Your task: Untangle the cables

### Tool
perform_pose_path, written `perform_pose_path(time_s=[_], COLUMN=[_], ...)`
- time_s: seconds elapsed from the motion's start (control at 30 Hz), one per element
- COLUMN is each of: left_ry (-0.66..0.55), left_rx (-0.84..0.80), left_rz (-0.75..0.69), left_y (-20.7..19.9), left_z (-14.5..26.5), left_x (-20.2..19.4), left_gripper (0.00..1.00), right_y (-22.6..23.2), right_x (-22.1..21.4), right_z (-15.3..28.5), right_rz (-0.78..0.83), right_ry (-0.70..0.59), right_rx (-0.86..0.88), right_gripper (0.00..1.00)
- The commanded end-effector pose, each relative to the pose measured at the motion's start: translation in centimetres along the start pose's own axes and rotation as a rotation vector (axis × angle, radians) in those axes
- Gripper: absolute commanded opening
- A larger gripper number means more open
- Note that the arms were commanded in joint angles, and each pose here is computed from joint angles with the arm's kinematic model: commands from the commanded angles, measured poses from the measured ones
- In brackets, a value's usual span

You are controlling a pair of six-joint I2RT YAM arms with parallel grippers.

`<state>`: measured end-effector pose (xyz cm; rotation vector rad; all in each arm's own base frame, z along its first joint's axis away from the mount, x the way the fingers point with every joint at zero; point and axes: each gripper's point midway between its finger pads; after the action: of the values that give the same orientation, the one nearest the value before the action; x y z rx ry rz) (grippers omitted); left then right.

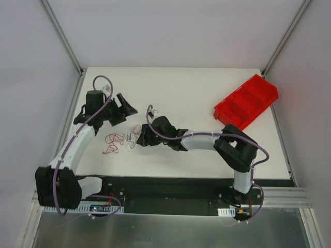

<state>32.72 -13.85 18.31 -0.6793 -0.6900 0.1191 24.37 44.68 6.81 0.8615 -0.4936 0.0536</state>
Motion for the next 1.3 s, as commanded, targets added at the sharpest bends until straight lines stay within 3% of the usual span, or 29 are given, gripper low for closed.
perform_pose_path(time_s=[0.0, 0.1, 0.37, 0.63, 0.77, 0.93, 1.13, 1.27], left_ry=[-0.137, -0.183, -0.114, -0.107, -0.119, -0.074, 0.081, 0.104], left_rx=[0.202, 0.239, 0.244, 0.276, 0.302, 0.28, -0.079, -0.187], left_rz=[0.21, 0.201, 0.146, 0.12, 0.121, 0.176, 0.148, 0.189], left_y=[4.9, 6.4, 7.0, 7.4, 7.8, 7.9, 2.7, 1.2], left_z=[3.3, 4.9, 5.2, 5.4, 5.5, 4.7, 2.6, 0.8], left_x=[-2.4, -3.6, -6.1, -5.7, -5.4, -6.6, -7.5, -8.3], left_gripper=[0.8, 0.8, 0.78, 0.77, 0.77, 0.75, 0.93, 0.99], right_y=[4.3, 5.2, 5.8, 6.1, 5.6, 5.6, 8.0, 10.1], right_x=[0.8, 0.5, 0.2, -2.3, -2.1, -0.8, 0.0, 0.6], right_z=[0.2, -0.9, -3.1, -4.3, -4.2, -2.5, 3.4, 6.4], right_rz=[0.188, 0.246, 0.354, 0.385, 0.422, 0.445, 0.442, 0.428], right_ry=[-0.045, -0.009, 0.051, 0.131, 0.115, 0.084, 0.069, 0.051], right_rx=[0.122, 0.148, 0.131, 0.157, 0.121, 0.071, 0.158, 0.227], right_gripper=[0.55, 0.55, 0.54, 0.53, 0.38, 0.02, 0.0, 0.0])
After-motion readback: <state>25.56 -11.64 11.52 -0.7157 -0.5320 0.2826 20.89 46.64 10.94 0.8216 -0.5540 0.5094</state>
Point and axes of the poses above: each gripper's point midway between its finger pads, its own z axis back along the fingers, its own y axis along the line the jaws close on, x = y × z, and after that the axes turned 11 degrees about -z, right-handed
